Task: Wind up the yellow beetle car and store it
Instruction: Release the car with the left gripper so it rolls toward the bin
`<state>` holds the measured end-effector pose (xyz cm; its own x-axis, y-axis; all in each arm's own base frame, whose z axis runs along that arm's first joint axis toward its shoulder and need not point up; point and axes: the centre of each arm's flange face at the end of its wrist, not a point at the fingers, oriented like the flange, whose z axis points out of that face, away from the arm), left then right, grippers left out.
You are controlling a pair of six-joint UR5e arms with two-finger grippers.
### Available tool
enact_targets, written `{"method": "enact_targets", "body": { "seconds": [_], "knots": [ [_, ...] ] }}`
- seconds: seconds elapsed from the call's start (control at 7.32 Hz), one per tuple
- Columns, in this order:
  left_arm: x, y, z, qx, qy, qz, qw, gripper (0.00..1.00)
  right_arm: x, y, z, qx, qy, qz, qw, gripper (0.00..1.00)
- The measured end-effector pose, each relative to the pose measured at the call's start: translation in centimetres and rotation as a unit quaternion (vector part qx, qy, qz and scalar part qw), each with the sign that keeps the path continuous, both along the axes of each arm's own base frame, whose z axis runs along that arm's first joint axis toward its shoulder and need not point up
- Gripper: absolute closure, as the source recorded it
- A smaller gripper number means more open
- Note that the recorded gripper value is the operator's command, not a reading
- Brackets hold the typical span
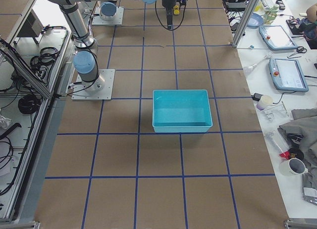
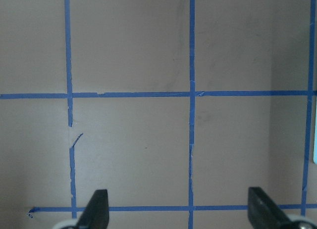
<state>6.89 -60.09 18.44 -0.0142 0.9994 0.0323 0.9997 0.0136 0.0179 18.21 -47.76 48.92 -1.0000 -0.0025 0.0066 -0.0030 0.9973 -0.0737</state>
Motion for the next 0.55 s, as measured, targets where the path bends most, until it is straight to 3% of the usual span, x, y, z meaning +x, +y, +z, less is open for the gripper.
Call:
{"method": "enact_targets", "body": {
  "seconds": [0.55],
  "knots": [
    [-2.0, -0.3, 2.3, -0.017, 0.003, 0.011, 0.9998, 0.14, 0.0, 0.0, 0.0, 0.000, 0.000, 0.000, 1.0000, 0.00]
  ]
}}
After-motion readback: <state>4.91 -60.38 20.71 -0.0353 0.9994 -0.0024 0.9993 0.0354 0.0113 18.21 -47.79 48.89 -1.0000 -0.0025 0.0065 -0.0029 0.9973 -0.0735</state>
